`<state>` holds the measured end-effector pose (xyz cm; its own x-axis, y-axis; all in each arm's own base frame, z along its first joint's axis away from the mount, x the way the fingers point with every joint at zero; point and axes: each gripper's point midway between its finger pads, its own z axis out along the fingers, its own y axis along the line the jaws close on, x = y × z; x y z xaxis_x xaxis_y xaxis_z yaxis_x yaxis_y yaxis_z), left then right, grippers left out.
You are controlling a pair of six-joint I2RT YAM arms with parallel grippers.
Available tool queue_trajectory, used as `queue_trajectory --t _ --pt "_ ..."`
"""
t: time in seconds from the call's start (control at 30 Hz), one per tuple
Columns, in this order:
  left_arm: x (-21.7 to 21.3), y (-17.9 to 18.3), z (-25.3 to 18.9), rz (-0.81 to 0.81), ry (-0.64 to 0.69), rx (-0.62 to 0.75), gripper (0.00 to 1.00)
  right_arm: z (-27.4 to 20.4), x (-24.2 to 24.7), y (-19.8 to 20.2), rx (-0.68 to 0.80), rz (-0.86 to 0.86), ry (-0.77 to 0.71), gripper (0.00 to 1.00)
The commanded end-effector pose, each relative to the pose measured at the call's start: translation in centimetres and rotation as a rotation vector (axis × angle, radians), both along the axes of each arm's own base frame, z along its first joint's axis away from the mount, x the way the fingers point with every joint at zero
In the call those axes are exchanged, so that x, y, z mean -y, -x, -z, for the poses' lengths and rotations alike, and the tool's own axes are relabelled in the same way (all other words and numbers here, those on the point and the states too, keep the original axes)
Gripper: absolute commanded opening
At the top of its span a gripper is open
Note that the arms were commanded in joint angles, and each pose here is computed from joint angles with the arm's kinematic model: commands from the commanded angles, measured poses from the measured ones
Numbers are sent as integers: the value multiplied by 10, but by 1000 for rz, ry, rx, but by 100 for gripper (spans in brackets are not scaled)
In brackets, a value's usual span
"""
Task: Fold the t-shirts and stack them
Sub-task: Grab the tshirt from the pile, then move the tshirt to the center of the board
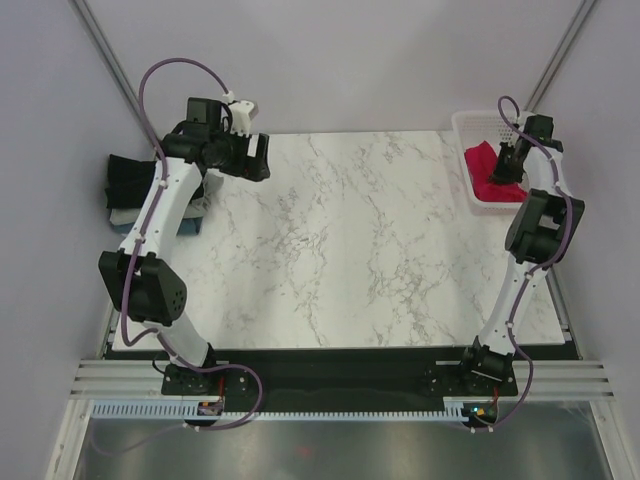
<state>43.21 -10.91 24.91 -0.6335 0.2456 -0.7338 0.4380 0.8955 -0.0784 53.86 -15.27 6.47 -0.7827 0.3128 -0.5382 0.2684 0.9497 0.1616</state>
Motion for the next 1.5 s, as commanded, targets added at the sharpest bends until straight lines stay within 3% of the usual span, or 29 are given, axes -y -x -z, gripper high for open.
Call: queue_trajectory --t 0.0,0.03,0.23,0.37,0.4,0.5,0.53,0.63,0.67,0.7,0.73,0.83,0.97,1.13,1.27,1.47 --pt "1 7 -18 20 -1 52 96 -57 -4 -17 140 -36 -7 9" --pt "3 12 -23 26 13 57 96 -69 -4 -14 154 -39 11 0" --pt "24 47 -38 105 150 68 89 -208 -22 29 368 -73 103 0" --pt "30 79 -42 150 188 103 88 -321 -77 83 603 -267 230 0" --pt "30 84 -39 149 191 100 89 -321 -92 94 615 -312 228 0" --pt "19 96 -22 64 206 69 95 -366 -165 138 776 -472 200 0" --pt "13 100 -21 48 206 73 95 -373 -208 152 811 -581 141 0" --pt "0 115 -17 -33 256 49 97 -391 -266 193 866 -731 -66 0" --pt "-9 114 -16 -104 242 53 99 -389 -261 191 849 -672 -83 1" --pt "-9 116 -18 -99 239 69 100 -379 -249 187 822 -610 -76 28" --pt "-8 120 -23 -83 243 90 100 -371 -221 178 804 -534 -28 40" --pt "-2 126 -15 -47 264 68 100 -338 -184 166 702 -407 25 38" --pt "7 138 -11 -5 306 40 100 -301 -201 171 627 -444 -99 50" --pt "30 159 -16 131 396 -14 100 -280 -214 190 591 -485 -166 50" --pt "53 166 9 176 471 -142 100 -229 -235 218 479 -517 -311 51" --pt "71 131 65 201 390 -266 92 -184 -240 245 406 -519 -312 50"
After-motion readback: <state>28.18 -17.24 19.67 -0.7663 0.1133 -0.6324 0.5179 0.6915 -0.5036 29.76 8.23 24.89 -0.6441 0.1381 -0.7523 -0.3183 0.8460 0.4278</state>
